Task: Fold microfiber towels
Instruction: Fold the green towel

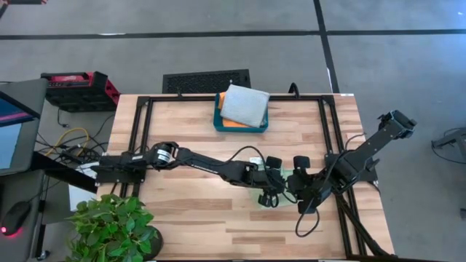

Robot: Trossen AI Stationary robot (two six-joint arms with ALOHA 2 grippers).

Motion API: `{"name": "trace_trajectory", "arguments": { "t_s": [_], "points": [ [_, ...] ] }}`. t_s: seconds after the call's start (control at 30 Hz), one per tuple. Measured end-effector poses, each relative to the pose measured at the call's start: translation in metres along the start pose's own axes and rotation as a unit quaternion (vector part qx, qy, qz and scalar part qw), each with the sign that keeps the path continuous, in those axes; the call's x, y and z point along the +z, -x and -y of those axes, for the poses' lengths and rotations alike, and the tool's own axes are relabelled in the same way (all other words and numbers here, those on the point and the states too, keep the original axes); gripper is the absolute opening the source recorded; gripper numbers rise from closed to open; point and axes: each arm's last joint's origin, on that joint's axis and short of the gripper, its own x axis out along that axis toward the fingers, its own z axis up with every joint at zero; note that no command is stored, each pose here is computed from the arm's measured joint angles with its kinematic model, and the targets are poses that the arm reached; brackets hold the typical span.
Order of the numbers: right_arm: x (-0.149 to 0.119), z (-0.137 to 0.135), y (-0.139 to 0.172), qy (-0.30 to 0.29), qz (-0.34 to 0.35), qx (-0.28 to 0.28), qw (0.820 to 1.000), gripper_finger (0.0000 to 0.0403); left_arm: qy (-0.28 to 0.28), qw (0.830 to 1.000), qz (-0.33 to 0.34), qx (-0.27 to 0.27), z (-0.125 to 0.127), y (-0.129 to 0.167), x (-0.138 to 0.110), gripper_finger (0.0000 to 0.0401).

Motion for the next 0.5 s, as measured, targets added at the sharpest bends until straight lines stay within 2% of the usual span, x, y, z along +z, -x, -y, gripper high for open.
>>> {"name": "trace_trajectory", "arguments": {
  "t_s": [0.2, 0.3, 0.5],
  "points": [
    [0.000, 0.000, 0.000, 0.001, -0.002, 0.000, 1.000, 0.0173, -0.014, 0.999, 0.031, -0.006, 0.005, 0.002, 0.007, 0.0180],
    [0.000, 0.000, 0.000, 0.001, -0.002, 0.000, 1.000, 0.0173, -0.073, 0.997, 0.033, -0.013, 0.010, 0.003, 0.008, 0.0185],
    [0.000, 0.000, 0.000, 0.000, -0.003, 0.001, 1.000, 0.0172, -0.097, 0.994, 0.047, 0.012, 0.018, 0.006, 0.015, 0.0185]
  ]
}}
